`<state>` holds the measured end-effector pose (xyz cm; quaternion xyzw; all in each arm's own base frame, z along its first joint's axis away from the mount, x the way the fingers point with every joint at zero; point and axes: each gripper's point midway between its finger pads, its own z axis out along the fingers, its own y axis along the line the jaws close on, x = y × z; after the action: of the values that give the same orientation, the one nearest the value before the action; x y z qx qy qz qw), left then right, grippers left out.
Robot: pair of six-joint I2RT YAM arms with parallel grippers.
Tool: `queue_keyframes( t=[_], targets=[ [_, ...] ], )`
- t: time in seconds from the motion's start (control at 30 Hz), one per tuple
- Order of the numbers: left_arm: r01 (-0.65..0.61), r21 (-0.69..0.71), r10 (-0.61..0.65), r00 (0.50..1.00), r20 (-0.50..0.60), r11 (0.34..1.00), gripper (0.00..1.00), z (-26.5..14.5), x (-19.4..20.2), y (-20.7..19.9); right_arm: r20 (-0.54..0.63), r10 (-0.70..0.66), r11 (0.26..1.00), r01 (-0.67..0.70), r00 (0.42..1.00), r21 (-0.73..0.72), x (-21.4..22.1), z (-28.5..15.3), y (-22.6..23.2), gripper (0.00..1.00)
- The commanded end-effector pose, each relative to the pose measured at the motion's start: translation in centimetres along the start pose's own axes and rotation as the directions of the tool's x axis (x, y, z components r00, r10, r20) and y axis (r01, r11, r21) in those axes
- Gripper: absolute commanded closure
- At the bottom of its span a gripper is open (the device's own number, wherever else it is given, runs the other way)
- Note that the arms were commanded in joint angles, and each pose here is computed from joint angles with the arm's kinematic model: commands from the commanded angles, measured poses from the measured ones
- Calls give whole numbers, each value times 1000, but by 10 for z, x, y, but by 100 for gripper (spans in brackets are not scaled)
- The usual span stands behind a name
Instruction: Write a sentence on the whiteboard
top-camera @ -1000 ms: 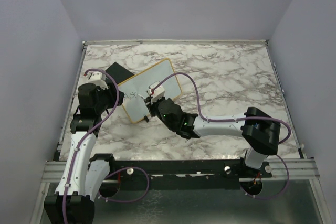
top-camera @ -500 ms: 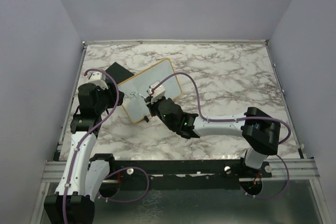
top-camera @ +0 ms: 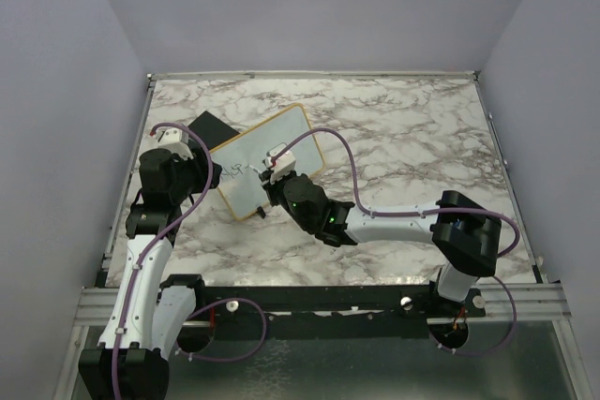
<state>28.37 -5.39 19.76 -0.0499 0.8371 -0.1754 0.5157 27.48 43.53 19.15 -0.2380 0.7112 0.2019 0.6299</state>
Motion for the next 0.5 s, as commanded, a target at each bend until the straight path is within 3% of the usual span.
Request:
queue_keyframes(
  t=[0.0,0.47],
  targets=[
    [1,7,-1,1000,11,1000,51,-1,-1,-2,55,15,999,-17,998,28,-21,3,-7,100],
    [0,7,0,1000,9,1000,51,0,0,-2,45,7,1000,-6,999,-24,-17,8,5,100]
  ],
)
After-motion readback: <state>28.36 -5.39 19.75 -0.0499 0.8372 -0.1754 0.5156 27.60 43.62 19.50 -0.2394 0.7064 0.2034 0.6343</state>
